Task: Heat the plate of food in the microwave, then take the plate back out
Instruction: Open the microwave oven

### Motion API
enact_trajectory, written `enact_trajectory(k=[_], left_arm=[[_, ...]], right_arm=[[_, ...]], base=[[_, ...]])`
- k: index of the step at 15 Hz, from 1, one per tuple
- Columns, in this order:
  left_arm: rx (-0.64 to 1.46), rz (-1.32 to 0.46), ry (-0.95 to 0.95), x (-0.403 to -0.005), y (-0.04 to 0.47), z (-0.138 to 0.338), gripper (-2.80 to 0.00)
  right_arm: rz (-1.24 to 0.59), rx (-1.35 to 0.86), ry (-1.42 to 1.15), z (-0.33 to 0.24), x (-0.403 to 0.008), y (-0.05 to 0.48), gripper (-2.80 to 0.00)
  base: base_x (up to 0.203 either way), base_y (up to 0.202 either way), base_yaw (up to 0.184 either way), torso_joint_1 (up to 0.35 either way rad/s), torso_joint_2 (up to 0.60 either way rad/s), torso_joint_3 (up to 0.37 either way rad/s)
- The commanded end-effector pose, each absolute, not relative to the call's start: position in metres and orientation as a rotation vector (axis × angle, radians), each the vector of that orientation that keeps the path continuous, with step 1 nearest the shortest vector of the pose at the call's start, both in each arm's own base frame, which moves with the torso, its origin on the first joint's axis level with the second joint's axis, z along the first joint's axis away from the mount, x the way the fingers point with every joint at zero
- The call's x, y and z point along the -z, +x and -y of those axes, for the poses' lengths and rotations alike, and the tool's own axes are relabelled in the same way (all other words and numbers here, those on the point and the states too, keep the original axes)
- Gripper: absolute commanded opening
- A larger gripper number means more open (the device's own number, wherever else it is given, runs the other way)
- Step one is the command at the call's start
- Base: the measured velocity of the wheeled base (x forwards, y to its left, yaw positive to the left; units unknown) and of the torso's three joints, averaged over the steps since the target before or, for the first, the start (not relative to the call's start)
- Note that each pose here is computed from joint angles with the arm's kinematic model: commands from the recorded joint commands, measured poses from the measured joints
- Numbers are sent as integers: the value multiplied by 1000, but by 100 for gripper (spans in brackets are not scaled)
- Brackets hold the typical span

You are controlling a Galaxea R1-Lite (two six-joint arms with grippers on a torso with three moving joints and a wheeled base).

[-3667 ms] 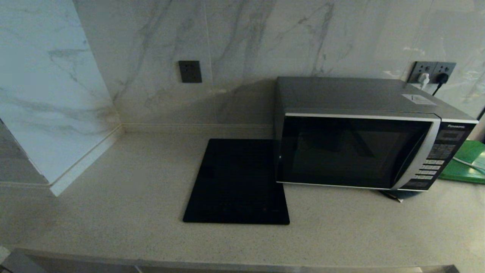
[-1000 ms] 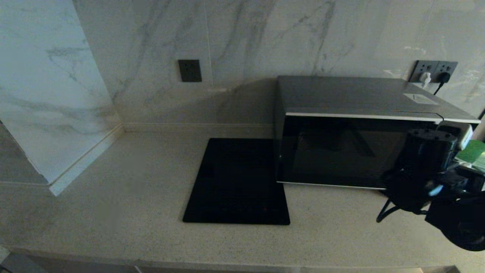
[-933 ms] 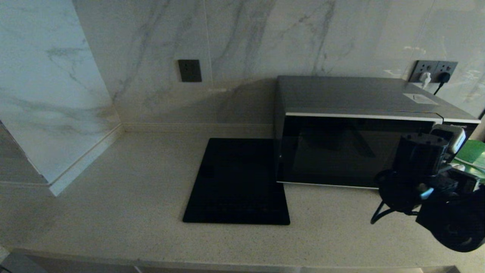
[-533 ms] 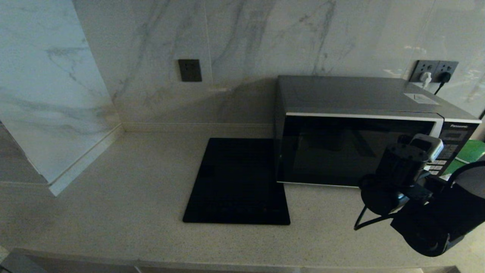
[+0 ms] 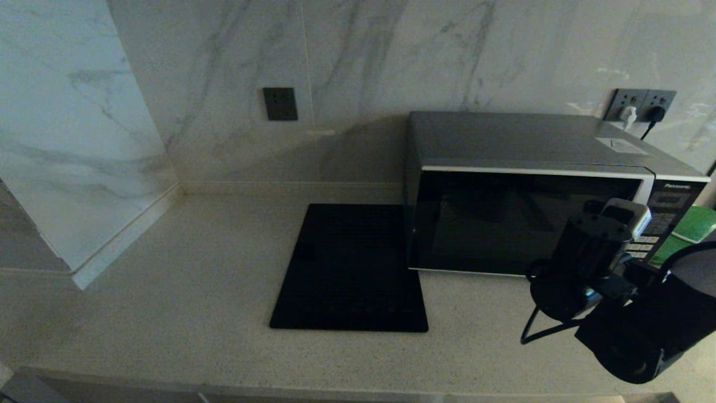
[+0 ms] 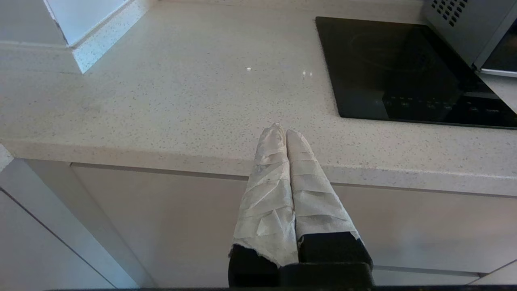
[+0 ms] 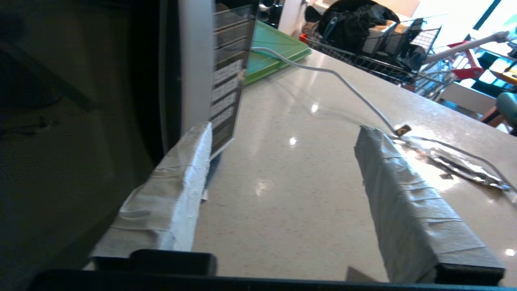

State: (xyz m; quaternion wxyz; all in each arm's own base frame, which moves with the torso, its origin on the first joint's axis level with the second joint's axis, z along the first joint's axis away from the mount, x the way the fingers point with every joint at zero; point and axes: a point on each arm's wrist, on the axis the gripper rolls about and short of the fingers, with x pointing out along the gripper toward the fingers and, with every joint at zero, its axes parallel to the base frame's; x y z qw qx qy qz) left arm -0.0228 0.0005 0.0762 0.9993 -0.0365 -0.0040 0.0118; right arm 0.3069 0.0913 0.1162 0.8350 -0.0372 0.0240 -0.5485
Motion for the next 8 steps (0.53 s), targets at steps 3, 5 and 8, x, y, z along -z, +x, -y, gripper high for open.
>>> enact_trajectory(k=[3,5,8], left_arm=[[-25,9,-74,-76,-23,0,-280],[-24,7,-74,-76,-23,0,-280],[-24,7,-74,-76,-23,0,-280]], right_arm=[[-51,1171,-79,-99,-103,329,0],[-69,1173,-103,-101,-88,338,0],[-63,1188,-93,-102,-78,356,0]], base=[[0,0,0,0,0,0],[0,0,0,0,0,0],[0,0,0,0,0,0]])
